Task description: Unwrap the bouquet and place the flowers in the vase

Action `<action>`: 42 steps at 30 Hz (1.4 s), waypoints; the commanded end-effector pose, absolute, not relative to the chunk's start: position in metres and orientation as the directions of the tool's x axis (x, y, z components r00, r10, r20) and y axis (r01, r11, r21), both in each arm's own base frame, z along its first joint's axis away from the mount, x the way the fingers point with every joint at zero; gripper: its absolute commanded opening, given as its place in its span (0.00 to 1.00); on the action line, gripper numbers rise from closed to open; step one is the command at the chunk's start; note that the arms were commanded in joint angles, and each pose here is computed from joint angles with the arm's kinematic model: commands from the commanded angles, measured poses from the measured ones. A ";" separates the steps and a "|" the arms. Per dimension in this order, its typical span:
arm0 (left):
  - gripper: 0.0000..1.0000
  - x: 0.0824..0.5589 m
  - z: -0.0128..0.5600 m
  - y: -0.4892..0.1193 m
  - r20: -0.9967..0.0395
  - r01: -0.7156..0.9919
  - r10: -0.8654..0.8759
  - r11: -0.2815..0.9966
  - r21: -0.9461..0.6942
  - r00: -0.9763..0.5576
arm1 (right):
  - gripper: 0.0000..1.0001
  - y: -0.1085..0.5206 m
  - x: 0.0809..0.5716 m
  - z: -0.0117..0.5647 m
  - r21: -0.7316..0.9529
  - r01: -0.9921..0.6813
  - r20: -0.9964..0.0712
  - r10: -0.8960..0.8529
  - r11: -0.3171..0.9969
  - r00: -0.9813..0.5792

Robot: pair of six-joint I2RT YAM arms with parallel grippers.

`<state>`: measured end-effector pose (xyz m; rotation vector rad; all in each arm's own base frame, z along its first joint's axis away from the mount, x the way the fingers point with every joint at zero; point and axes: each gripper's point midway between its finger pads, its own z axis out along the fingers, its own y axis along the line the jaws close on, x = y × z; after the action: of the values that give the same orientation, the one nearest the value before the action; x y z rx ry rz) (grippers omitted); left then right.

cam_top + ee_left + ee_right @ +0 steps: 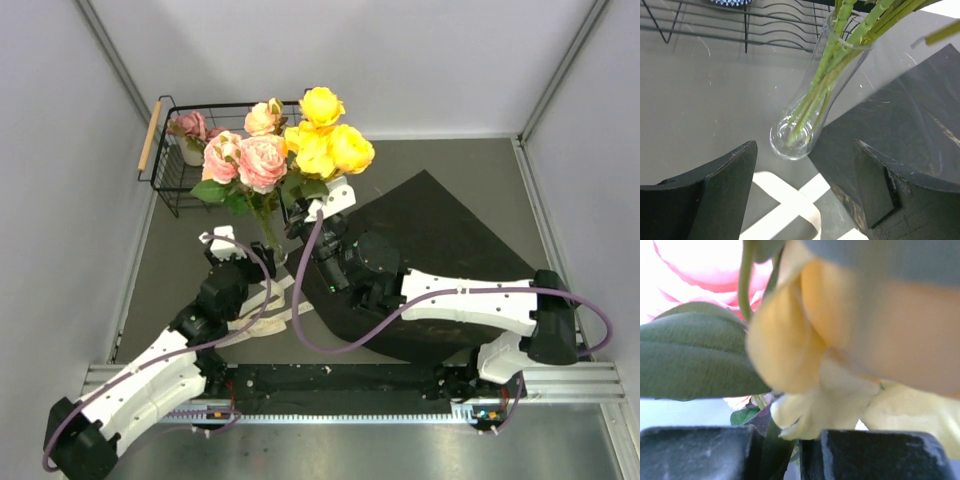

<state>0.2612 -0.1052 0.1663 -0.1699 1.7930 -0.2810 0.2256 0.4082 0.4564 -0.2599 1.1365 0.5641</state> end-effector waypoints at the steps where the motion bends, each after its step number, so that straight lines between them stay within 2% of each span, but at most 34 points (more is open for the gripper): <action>1: 0.81 0.283 0.204 -0.125 -0.968 0.199 -0.245 0.947 -0.251 -0.052 | 0.00 0.390 0.217 0.488 0.250 -0.564 -0.878 0.430 0.787 0.210; 3: 0.78 0.286 0.212 -0.131 -0.974 0.249 -0.224 0.945 -0.215 0.010 | 0.00 0.390 0.217 0.485 0.265 -0.561 -0.881 0.433 0.784 0.191; 9: 0.77 0.293 0.209 -0.130 -0.983 0.254 -0.153 0.959 -0.123 0.101 | 0.00 0.393 0.215 0.484 0.261 -0.580 -0.878 0.439 0.771 0.189; 17: 0.75 0.308 0.200 -0.128 -0.988 0.220 -0.115 0.971 -0.091 0.099 | 0.00 0.396 0.221 0.483 0.254 -0.547 -0.888 0.416 0.798 0.194; 25: 0.65 0.319 0.198 -0.126 -0.987 0.210 -0.111 0.974 -0.084 0.117 | 0.00 0.401 0.231 0.480 0.281 -0.494 -0.887 0.419 0.823 0.195; 32: 0.62 0.322 0.202 -0.133 -0.984 0.257 -0.099 0.965 -0.058 0.151 | 0.00 0.400 0.240 0.486 0.335 -0.450 -0.873 0.452 0.828 0.183; 37: 0.50 0.324 0.197 -0.134 -0.986 0.269 -0.088 0.962 -0.047 0.142 | 0.00 0.401 0.249 0.489 0.360 -0.421 -0.861 0.470 0.833 0.193; 42: 0.40 0.327 0.198 -0.133 -0.989 0.261 -0.058 0.965 -0.020 0.136 | 0.00 0.403 0.253 0.491 0.307 -0.397 -0.870 0.425 0.865 0.252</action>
<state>0.3245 -0.1279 0.1766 0.1596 1.4844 -0.2081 0.2491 0.4124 0.4646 -0.0319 1.2575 0.5685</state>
